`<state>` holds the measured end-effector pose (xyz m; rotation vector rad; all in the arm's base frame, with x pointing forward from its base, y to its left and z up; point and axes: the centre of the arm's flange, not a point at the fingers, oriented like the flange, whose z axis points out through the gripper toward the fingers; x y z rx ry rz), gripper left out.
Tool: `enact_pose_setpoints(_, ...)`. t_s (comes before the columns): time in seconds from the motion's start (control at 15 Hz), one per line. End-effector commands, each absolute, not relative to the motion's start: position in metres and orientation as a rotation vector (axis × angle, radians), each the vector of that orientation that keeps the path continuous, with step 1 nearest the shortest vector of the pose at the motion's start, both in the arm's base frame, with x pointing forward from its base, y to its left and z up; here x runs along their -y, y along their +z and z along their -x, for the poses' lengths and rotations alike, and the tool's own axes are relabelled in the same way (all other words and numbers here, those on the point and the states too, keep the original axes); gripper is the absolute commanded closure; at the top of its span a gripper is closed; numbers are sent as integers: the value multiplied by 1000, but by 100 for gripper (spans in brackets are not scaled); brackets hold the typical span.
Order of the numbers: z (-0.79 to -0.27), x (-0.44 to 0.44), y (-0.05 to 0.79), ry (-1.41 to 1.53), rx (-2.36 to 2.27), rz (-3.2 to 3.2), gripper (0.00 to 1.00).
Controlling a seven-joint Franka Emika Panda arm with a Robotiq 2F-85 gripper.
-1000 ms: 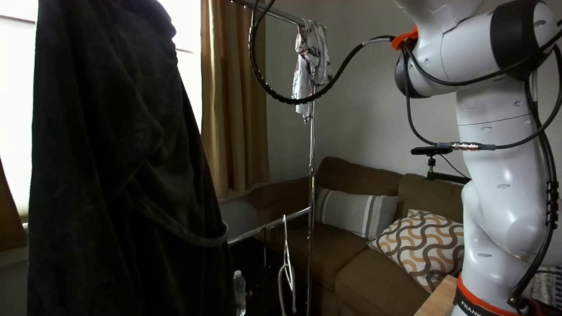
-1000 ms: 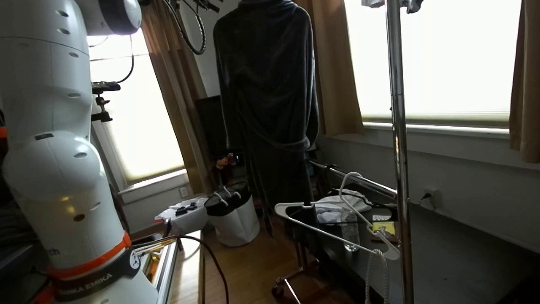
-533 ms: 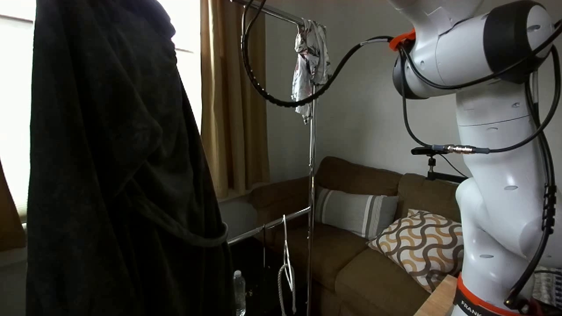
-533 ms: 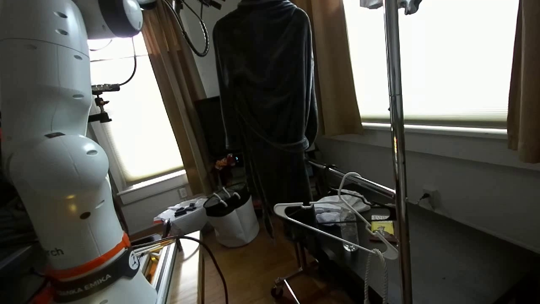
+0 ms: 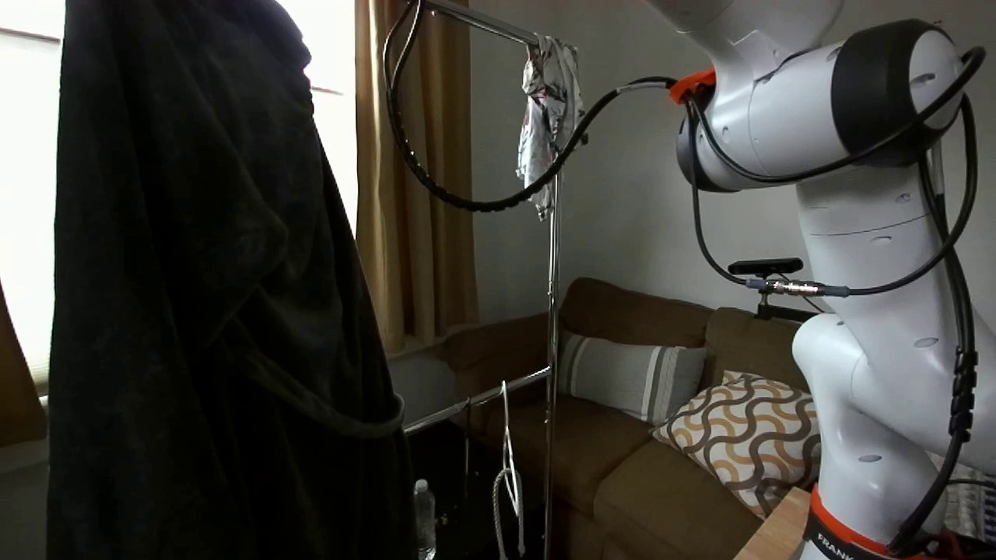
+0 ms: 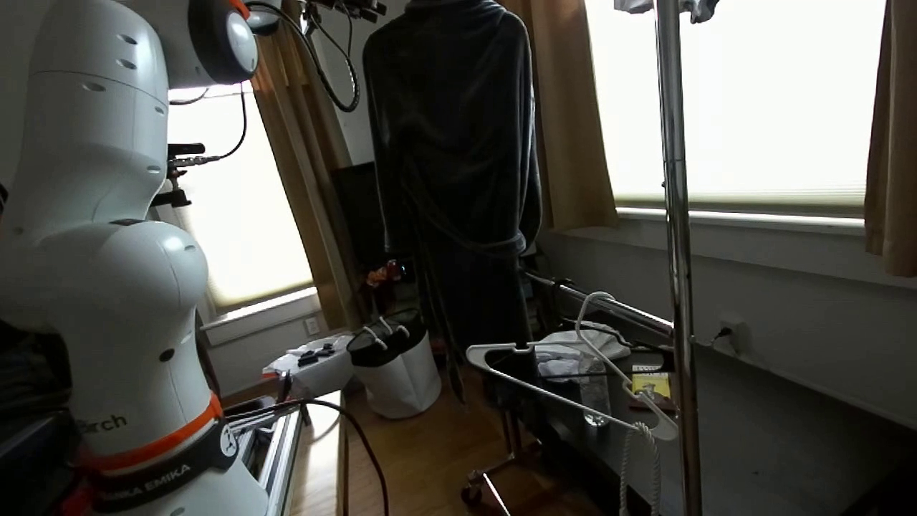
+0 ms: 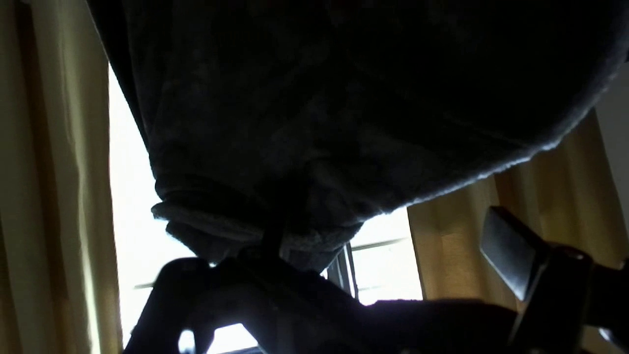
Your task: Move the robe from the top rail to the bottom rail
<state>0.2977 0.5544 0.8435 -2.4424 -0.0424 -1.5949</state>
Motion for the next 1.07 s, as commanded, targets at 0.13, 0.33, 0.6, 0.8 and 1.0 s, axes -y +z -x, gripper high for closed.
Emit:
enact_pose_setpoints(0.13, -313, -601, 843, -1617, -23, 2447, 0)
enact_pose_setpoints(0.33, -325, -598, 836, -1622, -65, 2561, 0)
enact_pose_setpoints(0.6, -336, -551, 841, -1512, -215, 2743, 0)
enact_pose_setpoints(0.8, -335, -526, 857, -1488, -170, 2714, 34)
enact_pose_setpoints(1.0, -337, -512, 868, -1420, -92, 2700, 58)
